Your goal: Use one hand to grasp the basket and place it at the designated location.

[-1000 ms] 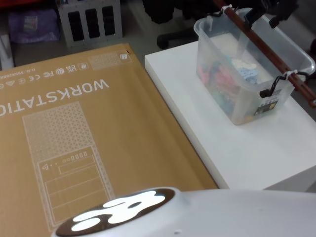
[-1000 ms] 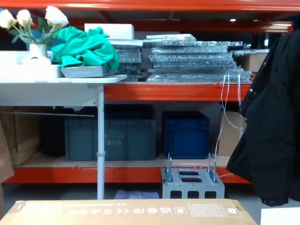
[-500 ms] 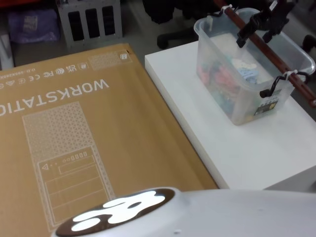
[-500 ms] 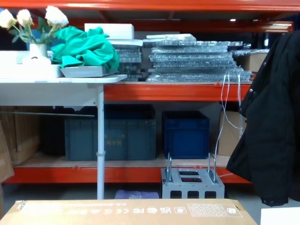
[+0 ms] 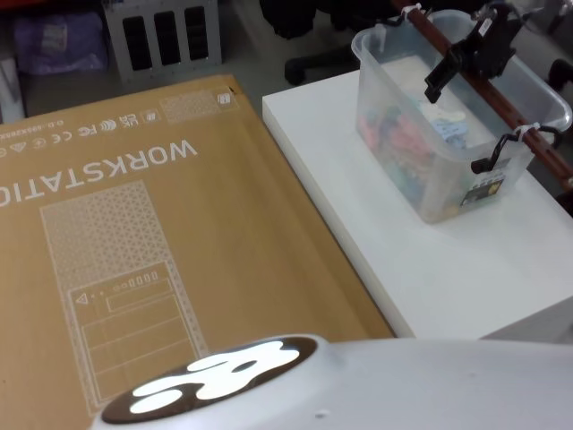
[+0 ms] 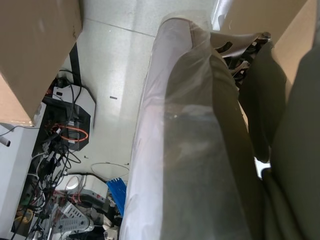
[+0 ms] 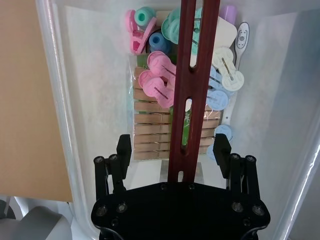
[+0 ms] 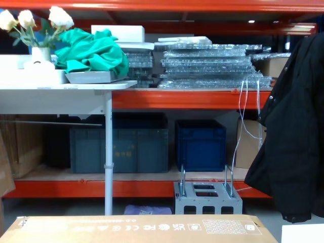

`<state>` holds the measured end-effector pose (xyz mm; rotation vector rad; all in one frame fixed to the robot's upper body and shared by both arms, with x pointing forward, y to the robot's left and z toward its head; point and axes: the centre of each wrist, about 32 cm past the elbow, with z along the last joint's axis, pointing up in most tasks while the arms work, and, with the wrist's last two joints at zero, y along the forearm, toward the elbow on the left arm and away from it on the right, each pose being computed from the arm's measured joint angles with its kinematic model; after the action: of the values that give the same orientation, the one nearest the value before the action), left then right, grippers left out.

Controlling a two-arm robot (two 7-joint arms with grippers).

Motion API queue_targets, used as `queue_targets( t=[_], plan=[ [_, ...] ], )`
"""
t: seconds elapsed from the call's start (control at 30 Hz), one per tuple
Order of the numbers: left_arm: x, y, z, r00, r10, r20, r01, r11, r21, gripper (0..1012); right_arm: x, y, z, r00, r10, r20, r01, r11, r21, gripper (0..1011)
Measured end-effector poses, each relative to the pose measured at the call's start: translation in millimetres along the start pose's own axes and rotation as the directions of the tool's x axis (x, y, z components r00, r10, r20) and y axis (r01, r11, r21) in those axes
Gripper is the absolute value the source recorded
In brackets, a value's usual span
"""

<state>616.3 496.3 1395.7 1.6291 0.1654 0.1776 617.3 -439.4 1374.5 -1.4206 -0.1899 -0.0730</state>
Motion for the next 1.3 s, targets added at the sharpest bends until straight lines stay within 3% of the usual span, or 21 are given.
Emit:
queue_targets(
  t=[0.17, 0.4, 0.9, 1.3],
  plan=[
    [0.0, 0.0, 0.0, 1.0000, 0.000, 0.000, 0.000, 1.0000, 0.000, 0, 0.3, 1.3, -1.1, 1.000, -0.002, -0.002, 0.002, 1.000, -0.002, 925],
    [0.0, 0.0, 0.0, 1.0000, 0.000, 0.000, 0.000, 1.0000, 0.000, 0, -1.0, 0.1, -2.8, 1.000, -0.010, -0.003, 0.010, 1.000, -0.006, 728],
    [0.0, 0.0, -0.1, 1.0000, 0.000, 0.000, 0.000, 1.0000, 0.000, 0, -3.0, -3.5, -8.9, 1.000, -0.022, -0.016, 0.022, 1.000, -0.003, 237],
    [0.0, 0.0, -0.1, 1.0000, 0.000, 0.000, 0.000, 1.0000, 0.000, 0, -3.3, -9.6, -4.6, 0.999, -0.041, -0.010, 0.041, 0.999, 0.014, 233]
  ],
)
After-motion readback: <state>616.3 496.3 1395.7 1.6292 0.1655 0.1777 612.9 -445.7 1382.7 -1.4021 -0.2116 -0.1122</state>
